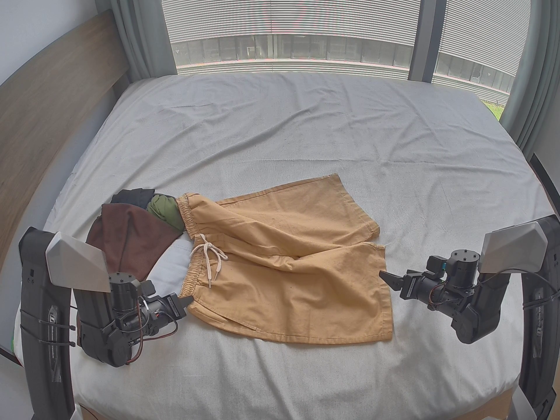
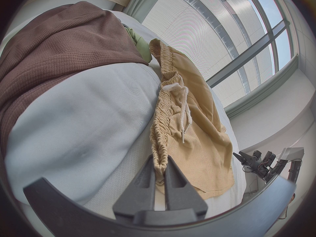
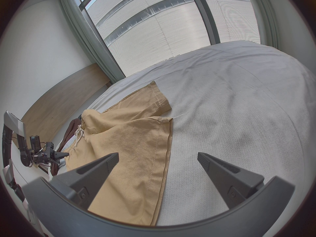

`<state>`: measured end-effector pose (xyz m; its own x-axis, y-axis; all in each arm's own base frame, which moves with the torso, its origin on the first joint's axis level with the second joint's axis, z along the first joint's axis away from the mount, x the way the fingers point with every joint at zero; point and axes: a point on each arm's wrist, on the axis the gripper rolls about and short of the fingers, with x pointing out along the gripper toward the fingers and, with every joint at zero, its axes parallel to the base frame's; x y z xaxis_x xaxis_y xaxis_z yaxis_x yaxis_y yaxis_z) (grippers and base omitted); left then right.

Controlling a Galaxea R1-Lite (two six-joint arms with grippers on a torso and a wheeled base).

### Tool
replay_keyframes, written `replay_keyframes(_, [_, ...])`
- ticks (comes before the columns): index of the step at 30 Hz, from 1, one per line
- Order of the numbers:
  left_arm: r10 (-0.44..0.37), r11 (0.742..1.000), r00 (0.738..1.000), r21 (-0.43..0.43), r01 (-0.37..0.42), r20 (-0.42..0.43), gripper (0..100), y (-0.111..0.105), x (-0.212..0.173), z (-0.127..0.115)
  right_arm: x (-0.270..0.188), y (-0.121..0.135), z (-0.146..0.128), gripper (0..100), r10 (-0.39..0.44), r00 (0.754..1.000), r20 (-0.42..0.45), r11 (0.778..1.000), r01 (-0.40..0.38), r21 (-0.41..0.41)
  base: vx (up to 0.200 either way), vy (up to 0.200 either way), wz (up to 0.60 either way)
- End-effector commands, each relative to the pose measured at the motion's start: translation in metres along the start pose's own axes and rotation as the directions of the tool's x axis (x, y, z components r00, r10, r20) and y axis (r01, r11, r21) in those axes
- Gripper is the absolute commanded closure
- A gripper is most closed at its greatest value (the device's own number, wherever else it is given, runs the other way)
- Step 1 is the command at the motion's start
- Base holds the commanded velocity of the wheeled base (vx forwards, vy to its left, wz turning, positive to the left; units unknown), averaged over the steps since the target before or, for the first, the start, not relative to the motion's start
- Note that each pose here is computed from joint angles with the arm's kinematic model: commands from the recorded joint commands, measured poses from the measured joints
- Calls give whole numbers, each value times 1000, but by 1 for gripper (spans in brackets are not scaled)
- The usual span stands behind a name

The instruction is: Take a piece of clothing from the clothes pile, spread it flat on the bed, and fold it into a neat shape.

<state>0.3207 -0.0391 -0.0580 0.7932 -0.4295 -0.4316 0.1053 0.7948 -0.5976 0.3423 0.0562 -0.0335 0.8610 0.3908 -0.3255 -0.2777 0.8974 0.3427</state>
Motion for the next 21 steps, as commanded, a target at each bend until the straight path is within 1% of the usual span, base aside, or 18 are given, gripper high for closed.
replay_keyframes(1, [-1,1000,1000,0,1,1,100,0,0,0,0,0,-3,0,-1,1000,-12,1000,1,3,0,0,0])
replay_keyframes(12, [1,1000,1000,1,-1,3,100,0,0,1,-9,2,-13,0,-3,998,-63,1000,3,-7,0,0,0])
replay_keyframes(21, [1,1000,1000,0,-1,1,100,0,0,0,-12,3,-17,0,-2,997,-83,1000,1,-11,0,0,0])
